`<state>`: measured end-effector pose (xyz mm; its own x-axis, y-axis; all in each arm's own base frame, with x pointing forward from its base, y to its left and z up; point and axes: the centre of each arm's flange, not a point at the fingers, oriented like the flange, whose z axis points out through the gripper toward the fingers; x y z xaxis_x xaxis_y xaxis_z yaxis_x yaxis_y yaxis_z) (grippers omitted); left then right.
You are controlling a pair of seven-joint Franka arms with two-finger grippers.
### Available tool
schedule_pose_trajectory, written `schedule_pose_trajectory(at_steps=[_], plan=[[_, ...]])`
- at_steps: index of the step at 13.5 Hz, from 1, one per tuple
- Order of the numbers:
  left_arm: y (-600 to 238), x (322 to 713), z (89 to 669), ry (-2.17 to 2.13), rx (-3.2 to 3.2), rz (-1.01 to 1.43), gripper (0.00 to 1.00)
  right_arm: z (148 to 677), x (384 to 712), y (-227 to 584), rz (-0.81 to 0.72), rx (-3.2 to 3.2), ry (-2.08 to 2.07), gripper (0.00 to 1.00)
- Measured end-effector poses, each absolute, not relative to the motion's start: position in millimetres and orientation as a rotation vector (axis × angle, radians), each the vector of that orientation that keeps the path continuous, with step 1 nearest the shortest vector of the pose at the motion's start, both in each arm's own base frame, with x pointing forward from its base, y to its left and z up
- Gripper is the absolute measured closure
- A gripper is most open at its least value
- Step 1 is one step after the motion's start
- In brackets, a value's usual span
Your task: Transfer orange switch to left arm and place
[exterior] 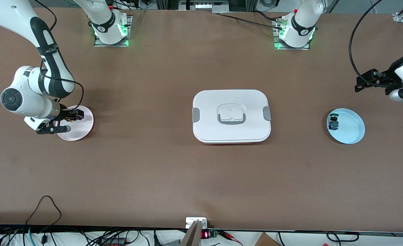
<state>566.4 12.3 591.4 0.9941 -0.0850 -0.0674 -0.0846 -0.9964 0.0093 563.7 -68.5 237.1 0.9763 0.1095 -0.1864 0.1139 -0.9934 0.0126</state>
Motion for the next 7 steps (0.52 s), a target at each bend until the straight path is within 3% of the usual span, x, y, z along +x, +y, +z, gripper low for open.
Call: schedule_pose_trajectory(at_steps=[7], plan=[[16.9, 566.8, 592.5, -0.120, 3.132, -0.098, 0.00, 346.9, 613.0, -15.0, -0.284, 3.104, 0.314, 0.28]])
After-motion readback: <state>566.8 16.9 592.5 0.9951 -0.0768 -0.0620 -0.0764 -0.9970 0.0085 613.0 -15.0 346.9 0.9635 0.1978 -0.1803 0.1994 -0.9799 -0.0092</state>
